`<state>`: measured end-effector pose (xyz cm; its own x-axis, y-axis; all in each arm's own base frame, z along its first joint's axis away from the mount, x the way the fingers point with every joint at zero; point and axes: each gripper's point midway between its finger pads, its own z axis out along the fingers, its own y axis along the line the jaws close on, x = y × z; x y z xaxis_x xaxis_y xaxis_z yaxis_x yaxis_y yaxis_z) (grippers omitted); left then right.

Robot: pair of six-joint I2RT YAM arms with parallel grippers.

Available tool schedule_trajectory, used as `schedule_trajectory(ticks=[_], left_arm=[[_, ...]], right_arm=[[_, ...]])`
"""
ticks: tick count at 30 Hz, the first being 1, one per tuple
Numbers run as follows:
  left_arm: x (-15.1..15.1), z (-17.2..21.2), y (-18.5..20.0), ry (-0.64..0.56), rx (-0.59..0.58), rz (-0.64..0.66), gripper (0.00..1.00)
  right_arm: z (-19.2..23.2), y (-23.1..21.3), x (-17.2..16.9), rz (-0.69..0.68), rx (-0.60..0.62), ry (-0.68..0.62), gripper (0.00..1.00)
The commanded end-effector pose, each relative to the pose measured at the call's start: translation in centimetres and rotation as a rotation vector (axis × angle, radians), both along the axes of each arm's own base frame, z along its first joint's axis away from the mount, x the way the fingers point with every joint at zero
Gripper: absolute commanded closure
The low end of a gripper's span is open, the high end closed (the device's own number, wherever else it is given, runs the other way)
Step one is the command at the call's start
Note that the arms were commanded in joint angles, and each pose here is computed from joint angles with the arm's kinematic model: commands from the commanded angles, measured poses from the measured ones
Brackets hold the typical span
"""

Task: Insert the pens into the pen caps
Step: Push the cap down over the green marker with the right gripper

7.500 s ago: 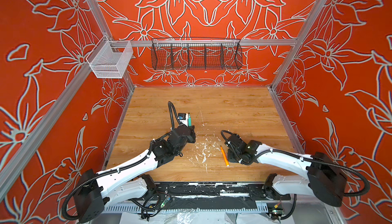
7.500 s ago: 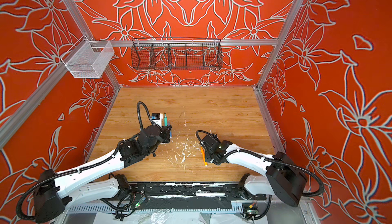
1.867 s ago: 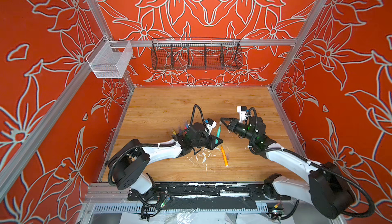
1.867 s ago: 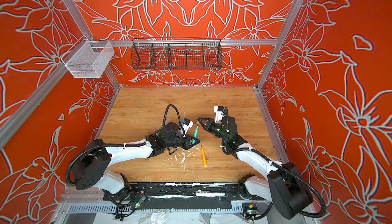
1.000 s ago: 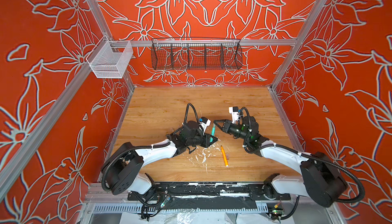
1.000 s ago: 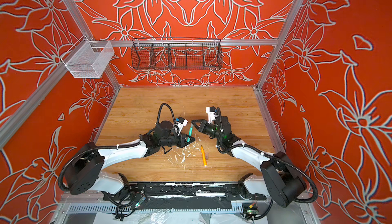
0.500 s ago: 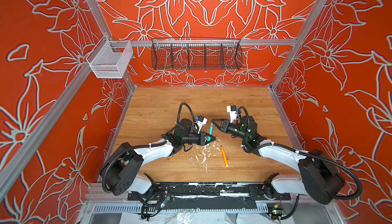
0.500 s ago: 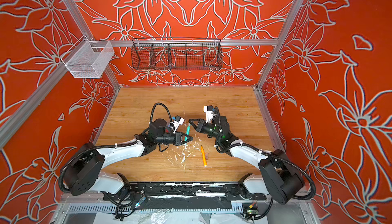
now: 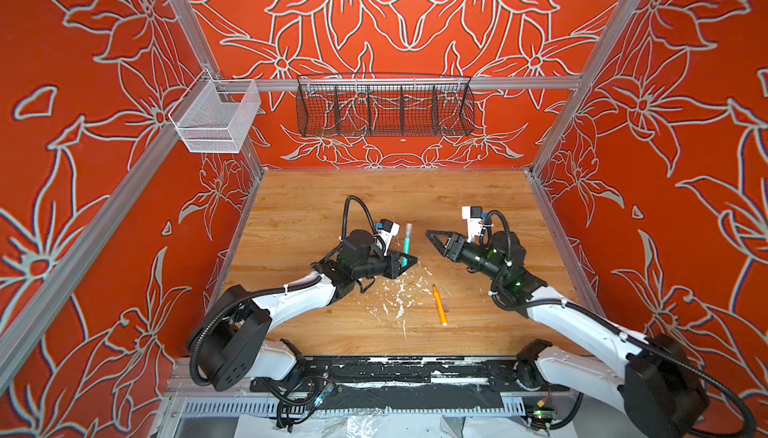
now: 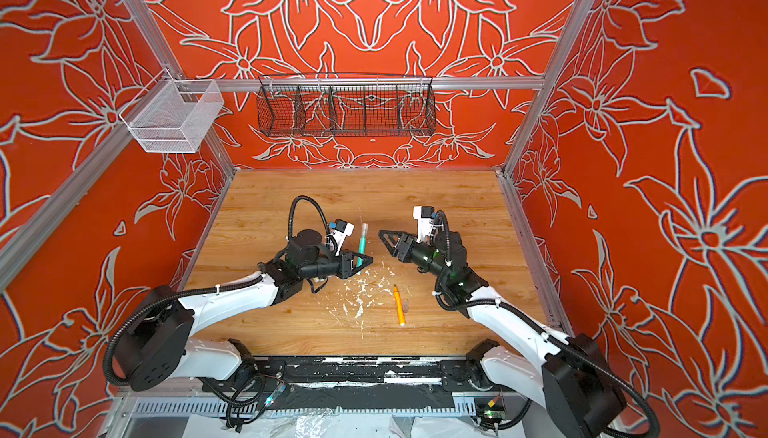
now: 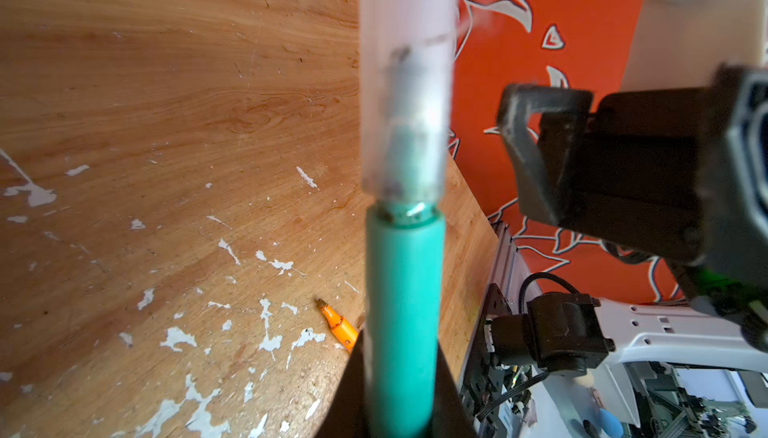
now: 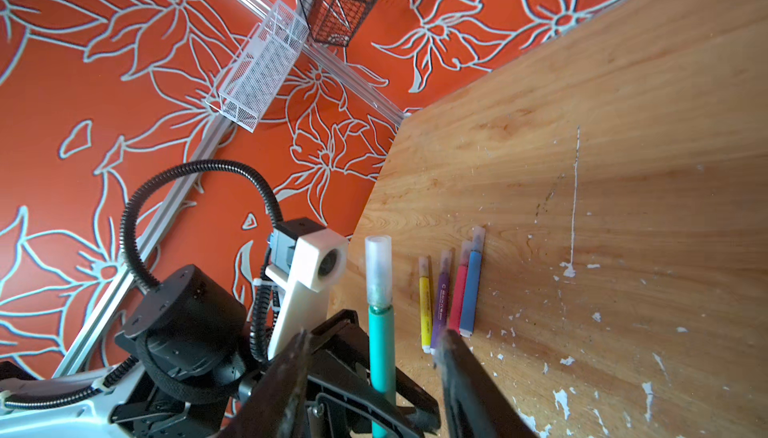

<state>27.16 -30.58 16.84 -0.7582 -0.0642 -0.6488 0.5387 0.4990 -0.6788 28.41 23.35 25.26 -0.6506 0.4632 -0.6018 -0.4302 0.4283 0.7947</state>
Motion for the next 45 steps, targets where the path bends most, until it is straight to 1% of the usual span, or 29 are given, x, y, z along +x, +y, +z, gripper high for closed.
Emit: schedule_trajectory(ticks=[1,3,5,9,13,19,26,33,37,39,41,43,45], left_arm=[[-0.5,1.0,-1.0,-0.122,0.089,-0.010,1.00],[-1.2,1.0,-1.8,-0.181,0.149,-0.020,1.00],[-1.7,1.0,-2.3,-0.208,0.166,-0.030,1.00],[-1.8,1.1,-2.5,-0.216,0.165,-0.040,1.00],[-2.2,0.9,-3.3,-0.240,0.212,-0.066,1.00],[-2.8,0.7,-4.1,-0.249,0.222,-0.092,1.00],[-2.8,0.6,-4.4,-0.252,0.234,-0.108,1.00],[-2.8,0.6,-4.6,-0.243,0.233,-0.116,1.00],[-2.5,0.7,-4.4,-0.265,0.262,-0.114,1.00],[-1.2,0.8,-3.8,-0.301,0.314,-0.056,1.00],[1.0,1.0,-2.7,-0.340,0.385,0.061,1.00],[2.7,2.0,-2.1,-0.369,0.433,0.141,1.00],[4.0,3.2,-1.6,-0.384,0.480,0.207,1.00]], right_arm=[[-0.7,-0.8,0.1,-0.041,-0.026,0.007,0.50],[-0.3,-0.6,0.0,-0.028,-0.024,-0.001,0.51],[-0.2,-0.5,-0.1,-0.019,-0.024,-0.003,0.52],[-0.4,-0.6,0.0,-0.026,-0.032,0.003,0.53],[-0.3,-0.1,-0.1,0.000,-0.024,0.011,0.59],[-0.6,0.1,0.1,0.006,-0.028,0.019,0.64],[-0.8,0.7,0.3,0.033,-0.024,0.035,0.67],[-1.3,1.0,0.3,0.041,-0.031,0.046,0.86],[-2.2,1.5,0.5,0.045,-0.048,0.065,0.98],[-2.9,1.8,0.4,0.041,-0.058,0.081,1.00],[-3.3,2.1,0.3,0.040,-0.057,0.099,1.00],[-3.4,2.4,-0.1,0.038,-0.062,0.095,1.00],[-3.6,2.6,-0.5,0.023,-0.096,0.075,1.00]])
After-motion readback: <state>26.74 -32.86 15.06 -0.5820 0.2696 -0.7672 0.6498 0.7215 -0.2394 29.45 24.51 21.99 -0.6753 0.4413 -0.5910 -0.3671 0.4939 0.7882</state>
